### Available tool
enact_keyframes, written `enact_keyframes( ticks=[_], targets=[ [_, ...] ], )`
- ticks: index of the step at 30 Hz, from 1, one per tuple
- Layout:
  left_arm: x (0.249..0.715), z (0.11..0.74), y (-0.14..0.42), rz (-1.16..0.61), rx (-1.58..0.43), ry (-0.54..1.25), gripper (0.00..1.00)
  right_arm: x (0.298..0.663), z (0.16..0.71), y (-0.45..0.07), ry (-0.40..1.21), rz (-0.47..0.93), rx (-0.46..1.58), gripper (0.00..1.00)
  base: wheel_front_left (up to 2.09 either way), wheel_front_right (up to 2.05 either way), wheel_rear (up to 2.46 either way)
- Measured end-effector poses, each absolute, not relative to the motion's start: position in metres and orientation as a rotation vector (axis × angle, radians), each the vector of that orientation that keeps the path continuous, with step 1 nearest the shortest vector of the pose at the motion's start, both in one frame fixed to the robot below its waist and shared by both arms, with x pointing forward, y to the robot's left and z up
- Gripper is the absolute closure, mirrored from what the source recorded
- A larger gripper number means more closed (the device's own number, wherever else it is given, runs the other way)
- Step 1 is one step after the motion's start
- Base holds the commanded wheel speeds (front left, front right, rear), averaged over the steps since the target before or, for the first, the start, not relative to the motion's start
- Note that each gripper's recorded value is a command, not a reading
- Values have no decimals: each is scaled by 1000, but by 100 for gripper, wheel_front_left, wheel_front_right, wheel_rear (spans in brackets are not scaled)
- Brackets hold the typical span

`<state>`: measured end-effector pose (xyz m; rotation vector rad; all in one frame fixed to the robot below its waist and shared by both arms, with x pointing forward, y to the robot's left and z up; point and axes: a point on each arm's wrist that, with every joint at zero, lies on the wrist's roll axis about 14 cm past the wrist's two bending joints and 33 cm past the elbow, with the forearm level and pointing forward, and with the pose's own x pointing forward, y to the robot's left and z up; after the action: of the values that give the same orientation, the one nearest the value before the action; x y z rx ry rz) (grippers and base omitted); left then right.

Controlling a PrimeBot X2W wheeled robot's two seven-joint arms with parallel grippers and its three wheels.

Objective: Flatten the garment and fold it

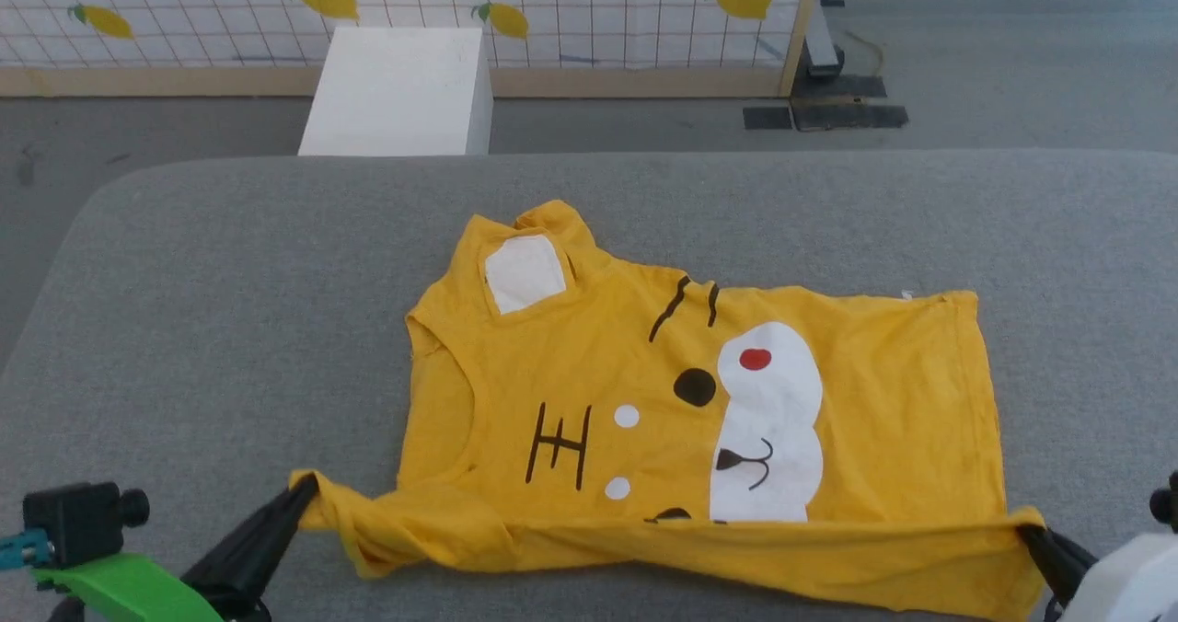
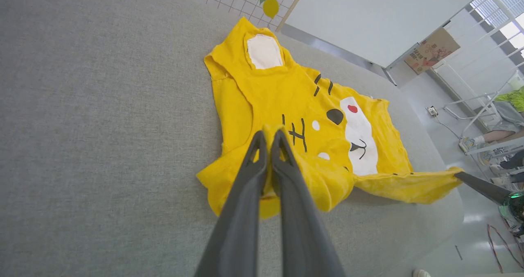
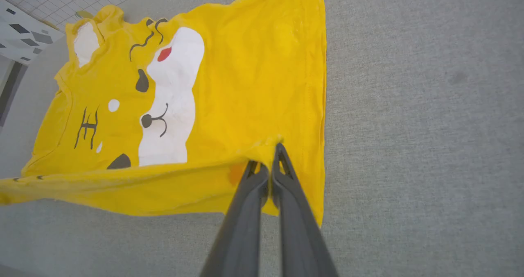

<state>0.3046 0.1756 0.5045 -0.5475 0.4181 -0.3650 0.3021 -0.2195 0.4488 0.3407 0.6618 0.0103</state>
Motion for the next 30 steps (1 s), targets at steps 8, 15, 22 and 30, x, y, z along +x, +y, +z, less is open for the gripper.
enact_keyframes(
  ticks=[8,15,22,30],
  targets=[
    [358,497,176,-396,-510,393,100,348,443,-223,611,1,280,100,0,0,0],
    [393,471,166,-429,-507,433,100,364,416,-224,674,-12,255,100,0,0,0],
    [400,423,151,-453,-510,585,100,368,382,-213,800,10,236,100,0,0,0],
    [379,375,147,-479,-476,854,100,371,364,-210,919,26,225,96,0,0,0]
  ],
)
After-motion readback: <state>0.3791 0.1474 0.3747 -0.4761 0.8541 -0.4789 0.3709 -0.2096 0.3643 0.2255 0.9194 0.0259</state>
